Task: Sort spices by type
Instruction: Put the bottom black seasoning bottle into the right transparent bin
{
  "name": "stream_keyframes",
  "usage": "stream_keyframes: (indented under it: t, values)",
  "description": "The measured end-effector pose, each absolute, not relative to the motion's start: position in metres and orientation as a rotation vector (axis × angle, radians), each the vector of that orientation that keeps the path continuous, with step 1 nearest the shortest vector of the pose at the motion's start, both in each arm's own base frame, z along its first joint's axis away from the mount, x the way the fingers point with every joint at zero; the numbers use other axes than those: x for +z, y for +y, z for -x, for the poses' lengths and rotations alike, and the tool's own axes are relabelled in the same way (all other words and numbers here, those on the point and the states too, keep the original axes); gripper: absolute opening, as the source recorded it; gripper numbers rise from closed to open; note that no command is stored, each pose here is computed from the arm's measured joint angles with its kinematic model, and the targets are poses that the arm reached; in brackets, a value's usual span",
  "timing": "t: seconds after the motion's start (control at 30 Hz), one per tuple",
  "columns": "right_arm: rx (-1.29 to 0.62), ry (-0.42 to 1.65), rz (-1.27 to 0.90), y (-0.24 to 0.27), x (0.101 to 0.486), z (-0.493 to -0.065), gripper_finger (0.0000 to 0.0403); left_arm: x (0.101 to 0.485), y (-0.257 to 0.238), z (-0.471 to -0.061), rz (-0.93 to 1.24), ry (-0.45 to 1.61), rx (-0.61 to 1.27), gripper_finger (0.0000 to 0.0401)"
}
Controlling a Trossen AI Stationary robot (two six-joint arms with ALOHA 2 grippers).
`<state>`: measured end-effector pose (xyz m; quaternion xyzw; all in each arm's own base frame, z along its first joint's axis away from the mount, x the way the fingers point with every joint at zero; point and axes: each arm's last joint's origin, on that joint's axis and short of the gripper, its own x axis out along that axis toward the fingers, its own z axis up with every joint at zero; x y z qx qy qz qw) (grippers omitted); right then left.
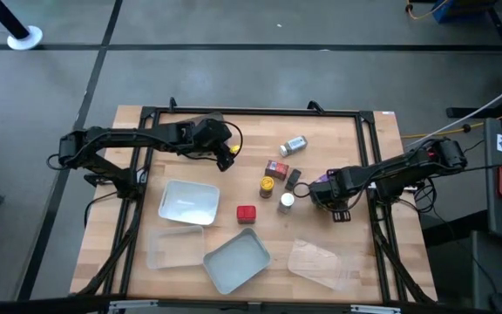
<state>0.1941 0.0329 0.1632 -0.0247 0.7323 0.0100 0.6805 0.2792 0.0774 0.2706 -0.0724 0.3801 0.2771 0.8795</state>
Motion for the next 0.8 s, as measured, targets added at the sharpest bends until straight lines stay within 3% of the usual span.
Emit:
stream_keyframes:
  t: [0.63,0.8]
  values:
    - [0.001,1.650,-0.030,0.035,0.147,-0.197,0.0223,0.271,0.077,-0.279,0.151,0.792,0.578,0.0210]
    - [0.011,1.645,-0.040,0.035,0.148,-0.197,0.0195,0.272,0.078,-0.281,0.152,0.765,0.577,0.0210]
